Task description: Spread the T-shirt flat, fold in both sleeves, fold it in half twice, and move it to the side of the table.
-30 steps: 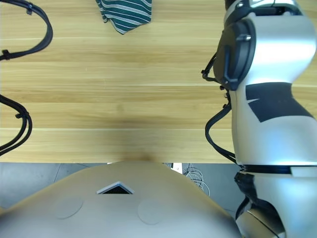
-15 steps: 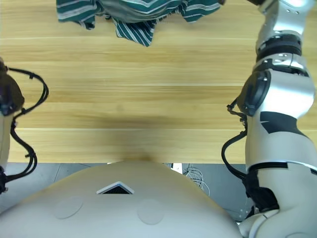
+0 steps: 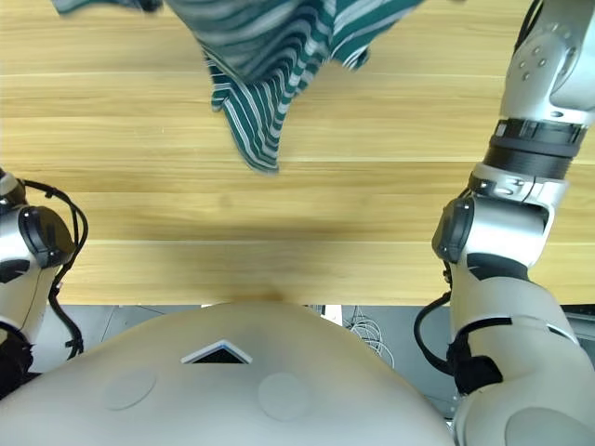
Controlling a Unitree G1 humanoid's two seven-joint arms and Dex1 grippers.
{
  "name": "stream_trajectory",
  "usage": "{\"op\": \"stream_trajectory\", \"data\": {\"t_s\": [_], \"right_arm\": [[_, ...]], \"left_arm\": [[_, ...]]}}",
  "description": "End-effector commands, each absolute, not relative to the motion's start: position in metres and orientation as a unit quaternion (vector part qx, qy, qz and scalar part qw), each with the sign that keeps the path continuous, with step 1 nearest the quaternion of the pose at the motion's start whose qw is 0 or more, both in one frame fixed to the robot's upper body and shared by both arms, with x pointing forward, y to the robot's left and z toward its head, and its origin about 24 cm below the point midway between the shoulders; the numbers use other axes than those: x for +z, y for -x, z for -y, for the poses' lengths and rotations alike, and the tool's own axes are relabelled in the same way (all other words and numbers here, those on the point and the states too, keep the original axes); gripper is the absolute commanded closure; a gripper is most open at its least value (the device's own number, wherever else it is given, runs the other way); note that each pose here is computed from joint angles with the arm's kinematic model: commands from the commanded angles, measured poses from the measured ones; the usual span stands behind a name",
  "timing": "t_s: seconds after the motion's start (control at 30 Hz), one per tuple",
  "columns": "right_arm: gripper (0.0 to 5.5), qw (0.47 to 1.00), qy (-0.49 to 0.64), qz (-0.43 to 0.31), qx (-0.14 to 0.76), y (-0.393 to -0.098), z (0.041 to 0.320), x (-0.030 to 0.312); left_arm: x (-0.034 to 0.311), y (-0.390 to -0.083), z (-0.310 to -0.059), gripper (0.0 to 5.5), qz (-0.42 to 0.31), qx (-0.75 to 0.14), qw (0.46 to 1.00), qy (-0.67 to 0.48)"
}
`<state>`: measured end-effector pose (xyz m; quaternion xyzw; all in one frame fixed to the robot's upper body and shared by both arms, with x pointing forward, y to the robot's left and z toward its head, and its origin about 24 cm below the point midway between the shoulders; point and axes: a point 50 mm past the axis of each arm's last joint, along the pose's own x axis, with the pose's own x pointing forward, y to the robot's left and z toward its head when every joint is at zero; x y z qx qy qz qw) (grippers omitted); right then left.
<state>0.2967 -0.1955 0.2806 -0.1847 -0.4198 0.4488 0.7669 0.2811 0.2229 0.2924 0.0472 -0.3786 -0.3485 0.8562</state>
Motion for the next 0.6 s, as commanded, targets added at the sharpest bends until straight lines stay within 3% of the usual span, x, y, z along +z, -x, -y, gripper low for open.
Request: {"op": "stream_trajectory", "data": {"t_s": [0.03, 0.4, 0.47, 0.6], "right_arm": [[5.50, 0.758, 0.152, 0.507, 0.380, -0.275, 0.198, 0.325], [5.50, 0.804, 0.160, 0.450, 0.356, -0.276, 0.193, 0.307], [5.50, 0.826, 0.155, 0.426, 0.335, -0.291, 0.192, 0.308], [5.50, 0.907, 0.128, 0.288, 0.281, -0.375, 0.173, 0.293]], "left_arm": [[0.332, -0.242, -0.220, 5.46, 0.471, -0.280, 0.836, 0.012], [0.312, -0.270, -0.190, 5.46, 0.345, -0.246, 0.906, 0.001], [0.313, -0.292, -0.191, 5.46, 0.316, -0.238, 0.918, 0.000], [0.315, -0.375, -0.192, 5.46, 0.225, -0.199, 0.954, 0.006]]}}
